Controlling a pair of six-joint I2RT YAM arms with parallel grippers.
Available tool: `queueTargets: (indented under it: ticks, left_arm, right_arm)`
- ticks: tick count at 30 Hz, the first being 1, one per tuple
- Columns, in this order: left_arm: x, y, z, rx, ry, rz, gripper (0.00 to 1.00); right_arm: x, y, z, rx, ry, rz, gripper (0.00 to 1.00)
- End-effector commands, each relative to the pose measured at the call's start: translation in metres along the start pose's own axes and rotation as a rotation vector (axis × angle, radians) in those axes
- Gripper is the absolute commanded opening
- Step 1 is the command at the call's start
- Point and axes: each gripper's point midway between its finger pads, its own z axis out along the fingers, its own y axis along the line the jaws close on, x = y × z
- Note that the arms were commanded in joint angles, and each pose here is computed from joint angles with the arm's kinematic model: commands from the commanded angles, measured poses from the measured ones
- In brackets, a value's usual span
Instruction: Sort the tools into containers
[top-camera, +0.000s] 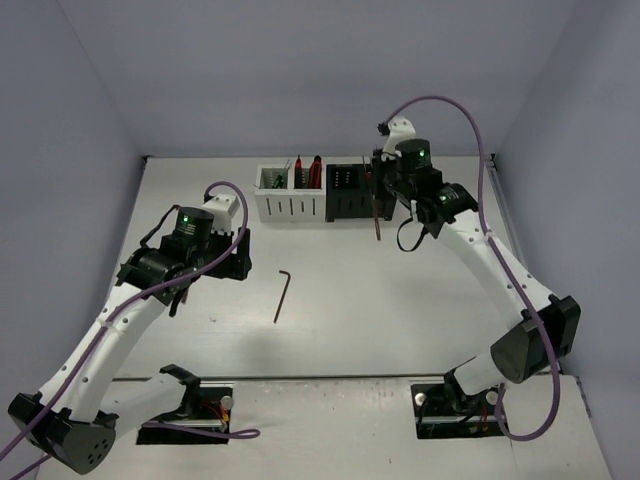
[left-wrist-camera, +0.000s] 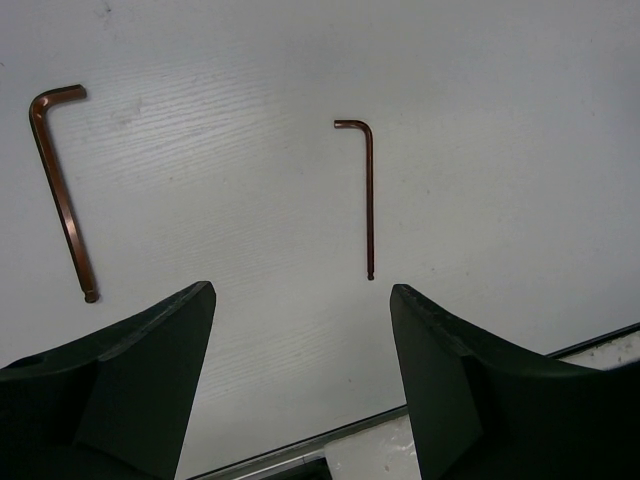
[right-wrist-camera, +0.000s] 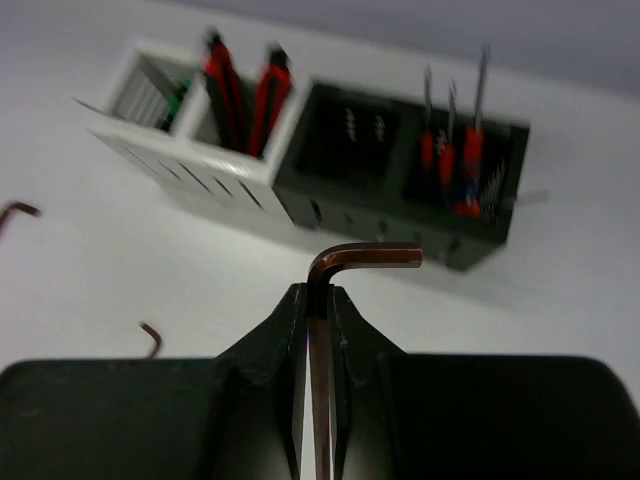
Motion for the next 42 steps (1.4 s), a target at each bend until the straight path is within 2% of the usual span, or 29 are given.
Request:
queueTargets:
  ticks: [1,8,16,21,31,36,42]
  left_arm:
    - [-0.004,-0.001,-0.002,0.002,-0.011,-0.048,0.67]
    - [0.004,-0.005,-0.006,0.020,0.007,-0.086,0.67]
    - [0.020,-0.001,-0.016,0.001,0.030,-0.122,0.67]
    - [0.024,0.002,-0.024,-0.013,0.031,-0.125,0.67]
    - [0.024,0.004,-0.028,-0.020,0.020,-0.128,0.67]
    - [0.023,0.005,-0.027,-0.028,0.022,-0.120,0.67]
    - [0.022,0.008,-0.031,-0.038,0.005,-0.119,0.67]
  right_arm:
    - [-0.101,0.031,-0.002,-0.058,-0.317,-0.124,0.00]
    - [-0.138,0.044,0.049,-0.071,-0.478,-0.234,0.00]
    - [-0.126,0.041,0.116,-0.041,-0.527,-0.220,0.00]
    - [-0.125,0.033,0.137,-0.033,-0.549,-0.180,0.00]
    - [-0.178,0.040,0.102,-0.063,-0.672,-0.160,0.00]
    - [-0.169,0.024,0.121,-0.042,-0.648,-0.156,0.00]
    - [-0.121,0.015,0.156,-0.035,-0.548,-0.157,0.00]
